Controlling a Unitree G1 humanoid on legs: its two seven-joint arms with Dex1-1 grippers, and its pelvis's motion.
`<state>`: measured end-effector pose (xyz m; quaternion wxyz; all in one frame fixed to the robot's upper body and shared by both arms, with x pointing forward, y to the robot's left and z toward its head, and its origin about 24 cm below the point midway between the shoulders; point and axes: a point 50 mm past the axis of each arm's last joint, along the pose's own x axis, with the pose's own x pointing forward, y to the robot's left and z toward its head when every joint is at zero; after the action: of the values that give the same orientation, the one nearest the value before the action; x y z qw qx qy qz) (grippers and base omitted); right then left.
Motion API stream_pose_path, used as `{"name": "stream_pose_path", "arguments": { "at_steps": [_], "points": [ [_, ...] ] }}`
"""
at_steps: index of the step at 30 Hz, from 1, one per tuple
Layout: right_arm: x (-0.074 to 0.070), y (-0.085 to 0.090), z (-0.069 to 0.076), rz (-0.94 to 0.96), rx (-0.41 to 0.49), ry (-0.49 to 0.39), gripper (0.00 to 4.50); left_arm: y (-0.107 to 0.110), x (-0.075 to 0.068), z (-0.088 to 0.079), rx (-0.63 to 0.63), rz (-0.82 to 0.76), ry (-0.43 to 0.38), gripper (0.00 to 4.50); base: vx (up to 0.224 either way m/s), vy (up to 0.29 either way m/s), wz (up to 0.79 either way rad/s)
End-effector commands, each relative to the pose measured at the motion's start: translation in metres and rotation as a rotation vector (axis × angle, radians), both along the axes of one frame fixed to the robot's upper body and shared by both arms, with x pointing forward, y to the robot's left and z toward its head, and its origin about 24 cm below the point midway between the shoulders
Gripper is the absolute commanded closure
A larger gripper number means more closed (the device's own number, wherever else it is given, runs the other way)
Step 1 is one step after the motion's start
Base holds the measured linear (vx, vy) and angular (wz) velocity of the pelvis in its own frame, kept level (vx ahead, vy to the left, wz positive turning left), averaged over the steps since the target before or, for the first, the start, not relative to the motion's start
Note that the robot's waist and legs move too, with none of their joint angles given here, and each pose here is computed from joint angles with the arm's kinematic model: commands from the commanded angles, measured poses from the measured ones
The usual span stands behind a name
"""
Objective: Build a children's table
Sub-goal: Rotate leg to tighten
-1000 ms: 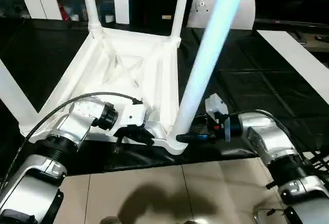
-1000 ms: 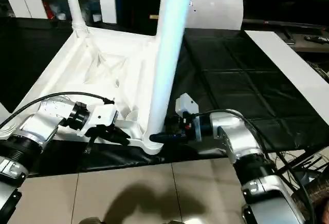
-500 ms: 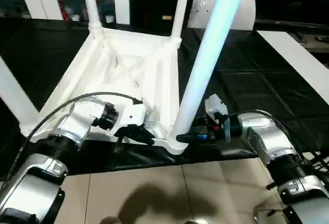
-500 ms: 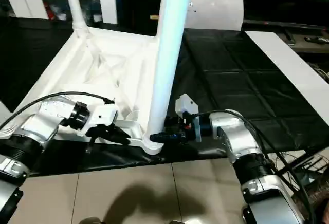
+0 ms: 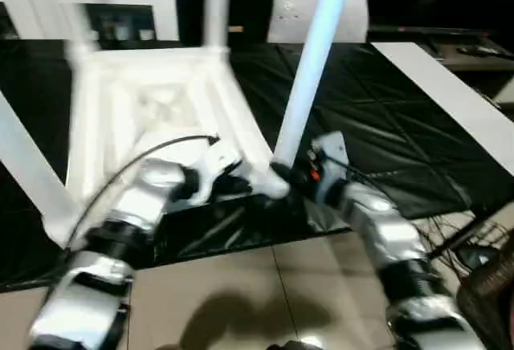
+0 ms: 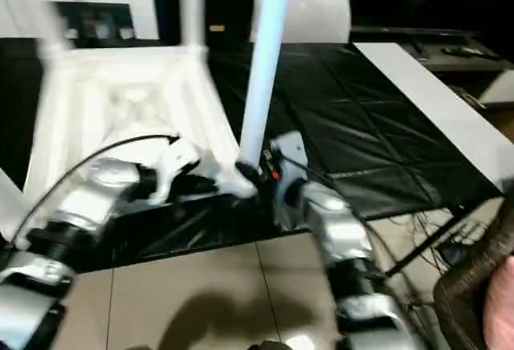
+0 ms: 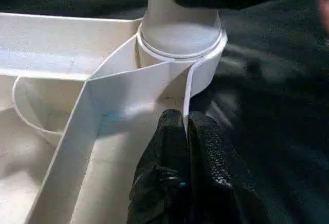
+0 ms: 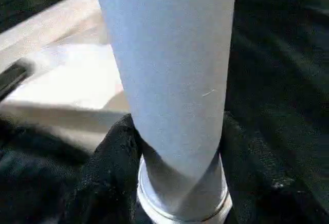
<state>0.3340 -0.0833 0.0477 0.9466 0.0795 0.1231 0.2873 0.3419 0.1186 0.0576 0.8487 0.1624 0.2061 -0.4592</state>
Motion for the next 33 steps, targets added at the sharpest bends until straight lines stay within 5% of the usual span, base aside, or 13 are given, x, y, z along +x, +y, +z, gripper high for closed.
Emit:
{"name": "stream_pose_path", "arguments": {
  "at_steps": [1,5,9,12,20,24,33],
  "points": [
    [-0.013,0.05,-0.013,0.104,0.036,0.119,2.6,-0.028,0.01,0.016,-0.099,0.084,-0.081,4.5,0.0,0.0,0.0],
    [-0.006,0.06,-0.007,-0.009,0.065,0.139,2.6,-0.035,0.012,0.018,-0.07,0.115,-0.11,4.5,0.0,0.0,0.0],
    [-0.005,0.059,-0.002,-0.027,0.072,0.09,1.88,-0.032,0.01,0.015,-0.03,0.11,-0.111,4.5,0.0,0.0,0.0],
    [-0.005,0.055,0.0,-0.016,0.07,0.058,1.73,-0.029,0.008,0.013,-0.016,0.089,-0.105,4.5,0.017,-0.002,-0.01],
    [-0.012,0.023,0.002,0.068,0.017,-0.047,0.95,-0.014,-0.003,0.005,0.012,-0.054,-0.065,4.5,0.007,-0.001,0.0],
    [-0.02,-0.014,0.01,0.214,-0.022,-0.129,0.61,0.003,-0.014,-0.002,0.08,-0.216,-0.034,4.5,0.0,0.0,0.0],
    [-0.025,-0.044,0.02,0.396,-0.084,-0.158,0.01,0.019,-0.025,-0.004,0.155,-0.447,0.015,4.5,0.0,0.0,0.0]
  ]
}}
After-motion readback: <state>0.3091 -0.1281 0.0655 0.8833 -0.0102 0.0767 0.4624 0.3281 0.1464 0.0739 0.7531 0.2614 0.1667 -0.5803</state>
